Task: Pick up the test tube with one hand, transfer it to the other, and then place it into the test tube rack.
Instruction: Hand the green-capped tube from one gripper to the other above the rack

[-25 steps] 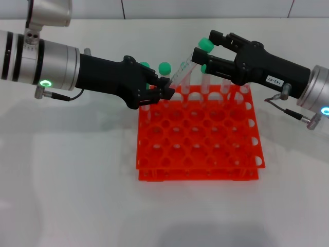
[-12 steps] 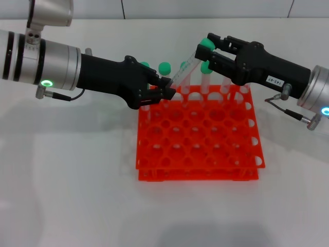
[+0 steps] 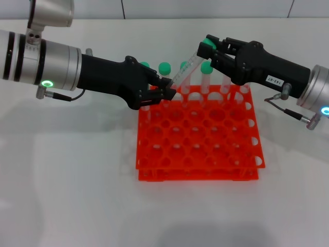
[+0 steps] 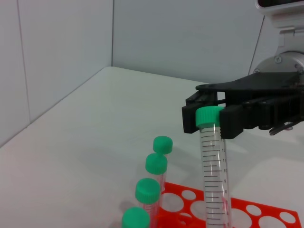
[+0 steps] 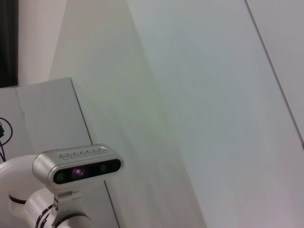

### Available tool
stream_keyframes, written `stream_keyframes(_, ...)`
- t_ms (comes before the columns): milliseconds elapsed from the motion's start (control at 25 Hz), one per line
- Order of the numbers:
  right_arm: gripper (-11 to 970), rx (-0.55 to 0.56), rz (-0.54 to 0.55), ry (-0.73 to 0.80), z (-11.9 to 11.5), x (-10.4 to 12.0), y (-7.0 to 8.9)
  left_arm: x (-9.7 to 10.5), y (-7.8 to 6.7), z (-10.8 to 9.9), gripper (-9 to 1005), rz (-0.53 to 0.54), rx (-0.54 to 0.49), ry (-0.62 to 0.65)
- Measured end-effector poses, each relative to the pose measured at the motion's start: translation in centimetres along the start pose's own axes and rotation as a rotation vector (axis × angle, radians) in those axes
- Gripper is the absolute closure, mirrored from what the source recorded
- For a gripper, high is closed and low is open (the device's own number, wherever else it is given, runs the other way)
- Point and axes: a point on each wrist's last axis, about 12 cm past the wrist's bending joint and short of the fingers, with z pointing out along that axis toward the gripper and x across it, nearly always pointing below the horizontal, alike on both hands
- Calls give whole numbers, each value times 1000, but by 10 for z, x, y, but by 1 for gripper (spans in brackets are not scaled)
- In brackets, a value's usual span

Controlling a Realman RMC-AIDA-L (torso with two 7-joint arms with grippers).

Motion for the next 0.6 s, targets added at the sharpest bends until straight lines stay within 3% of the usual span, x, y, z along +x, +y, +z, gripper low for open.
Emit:
stream_keyframes(80, 692, -1, -1, 0, 0, 0, 0, 0, 0, 0, 756, 0, -1, 0)
stream_keyframes(600, 693, 3, 3, -2, 0, 0, 0, -8, 0, 6, 752, -43, -28, -17)
